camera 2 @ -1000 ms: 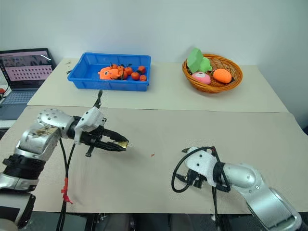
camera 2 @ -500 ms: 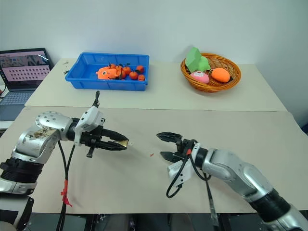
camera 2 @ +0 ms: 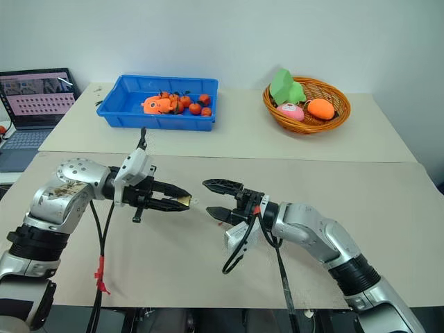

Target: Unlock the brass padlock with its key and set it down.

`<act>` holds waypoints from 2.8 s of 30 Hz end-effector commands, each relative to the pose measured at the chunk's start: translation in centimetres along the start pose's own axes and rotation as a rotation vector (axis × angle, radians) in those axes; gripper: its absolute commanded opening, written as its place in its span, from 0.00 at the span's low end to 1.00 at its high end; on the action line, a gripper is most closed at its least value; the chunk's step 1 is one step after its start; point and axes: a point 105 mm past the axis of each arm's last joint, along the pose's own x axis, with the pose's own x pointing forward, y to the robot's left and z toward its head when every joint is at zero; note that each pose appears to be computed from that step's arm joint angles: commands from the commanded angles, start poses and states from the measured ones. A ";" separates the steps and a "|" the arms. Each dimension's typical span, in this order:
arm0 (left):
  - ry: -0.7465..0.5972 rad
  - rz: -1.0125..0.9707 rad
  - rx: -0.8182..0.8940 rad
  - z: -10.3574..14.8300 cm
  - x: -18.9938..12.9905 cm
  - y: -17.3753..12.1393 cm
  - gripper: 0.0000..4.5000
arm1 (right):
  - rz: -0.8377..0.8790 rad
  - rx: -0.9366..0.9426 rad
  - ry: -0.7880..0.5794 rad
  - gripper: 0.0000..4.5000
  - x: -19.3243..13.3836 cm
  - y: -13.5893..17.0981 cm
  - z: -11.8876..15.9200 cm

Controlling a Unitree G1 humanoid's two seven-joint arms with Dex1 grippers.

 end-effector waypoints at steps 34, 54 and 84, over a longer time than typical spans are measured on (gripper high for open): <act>-0.013 0.030 0.040 1.0 -0.2 0.6 0.18 | -0.071 -0.036 -0.036 0.02 1.5 -2.0 0.9; -0.020 0.046 0.029 0.9 -0.3 0.7 0.18 | 0.151 0.569 -0.073 0.02 2.2 -3.0 1.8; -0.012 0.055 0.025 0.9 -0.4 0.5 0.18 | -0.030 0.097 0.009 0.47 1.9 -4.4 0.1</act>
